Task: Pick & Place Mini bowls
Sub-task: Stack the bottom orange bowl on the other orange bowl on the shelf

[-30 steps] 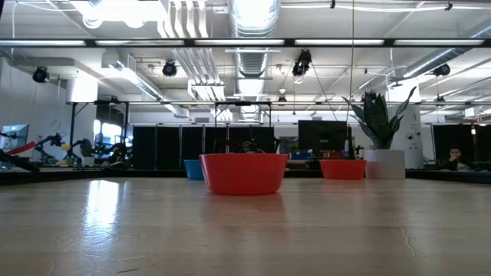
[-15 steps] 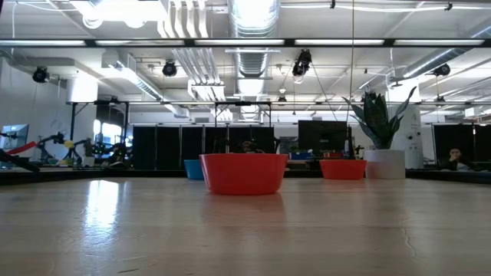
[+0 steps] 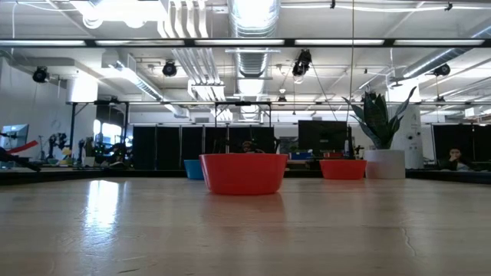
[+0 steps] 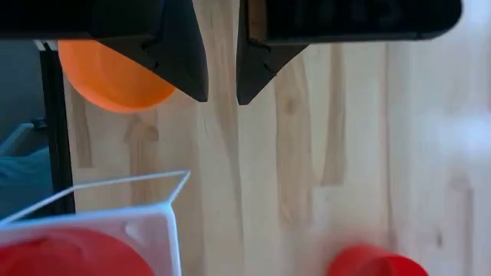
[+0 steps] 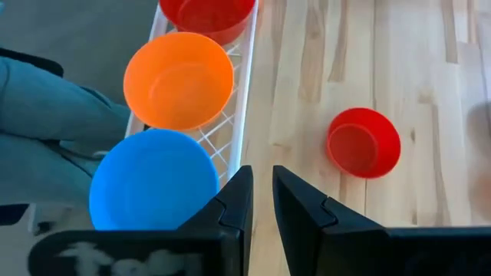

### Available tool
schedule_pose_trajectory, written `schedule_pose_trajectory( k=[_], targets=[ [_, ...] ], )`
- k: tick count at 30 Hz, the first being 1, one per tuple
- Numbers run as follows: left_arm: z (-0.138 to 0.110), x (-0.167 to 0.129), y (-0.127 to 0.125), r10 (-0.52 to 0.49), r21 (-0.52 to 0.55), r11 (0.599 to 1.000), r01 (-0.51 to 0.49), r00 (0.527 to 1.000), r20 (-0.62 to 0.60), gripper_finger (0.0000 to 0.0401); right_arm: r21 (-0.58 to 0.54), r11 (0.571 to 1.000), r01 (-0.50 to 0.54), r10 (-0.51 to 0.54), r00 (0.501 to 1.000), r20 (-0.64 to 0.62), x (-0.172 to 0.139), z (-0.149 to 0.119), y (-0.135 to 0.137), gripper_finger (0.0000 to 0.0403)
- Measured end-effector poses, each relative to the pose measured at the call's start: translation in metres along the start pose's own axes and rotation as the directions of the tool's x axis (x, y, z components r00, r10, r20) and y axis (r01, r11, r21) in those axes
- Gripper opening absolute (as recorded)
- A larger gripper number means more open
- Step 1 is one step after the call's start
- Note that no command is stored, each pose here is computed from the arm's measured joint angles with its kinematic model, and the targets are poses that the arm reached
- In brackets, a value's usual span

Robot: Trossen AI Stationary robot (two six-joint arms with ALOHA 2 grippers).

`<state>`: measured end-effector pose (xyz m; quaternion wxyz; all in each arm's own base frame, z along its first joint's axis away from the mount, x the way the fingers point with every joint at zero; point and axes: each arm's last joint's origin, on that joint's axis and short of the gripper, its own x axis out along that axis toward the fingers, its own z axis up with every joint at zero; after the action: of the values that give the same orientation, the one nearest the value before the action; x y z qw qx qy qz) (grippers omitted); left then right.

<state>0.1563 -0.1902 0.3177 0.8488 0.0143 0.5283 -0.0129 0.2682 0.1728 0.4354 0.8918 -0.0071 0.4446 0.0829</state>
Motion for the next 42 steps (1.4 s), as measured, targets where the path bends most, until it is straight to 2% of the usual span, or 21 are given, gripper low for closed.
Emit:
schedule_pose_trajectory(
  k=[16, 22, 30, 42],
  targets=[
    [-0.039, 0.067, -0.004, -0.048, -0.011, 0.999, 0.047, 0.992, -0.112, 0.0064, -0.054, 0.999, -0.004, 0.005, 1.0, 0.011, 0.0, 0.001, 0.0, 0.0047],
    [-0.052, 0.086, -0.003, -0.109, -0.017, 0.994, 0.107, 0.98, -0.165, 0.0064, -0.071, 0.997, -0.006, 0.007, 1.0, 0.015, 0.0, 0.002, 0.001, 0.0047],
    [-0.063, 0.101, -0.002, -0.162, -0.036, 0.987, 0.158, 0.965, -0.204, 0.0064, -0.067, 0.998, -0.012, 0.014, 0.999, 0.033, 0.0, 0.003, 0.001, 0.0047],
    [-0.061, 0.104, -0.007, -0.224, -0.054, 0.974, 0.218, 0.961, -0.16, 0.0064, -0.066, 0.998, -0.012, 0.015, 0.999, 0.035, 0.0, 0.003, 0.002, 0.0047]
  ],
)
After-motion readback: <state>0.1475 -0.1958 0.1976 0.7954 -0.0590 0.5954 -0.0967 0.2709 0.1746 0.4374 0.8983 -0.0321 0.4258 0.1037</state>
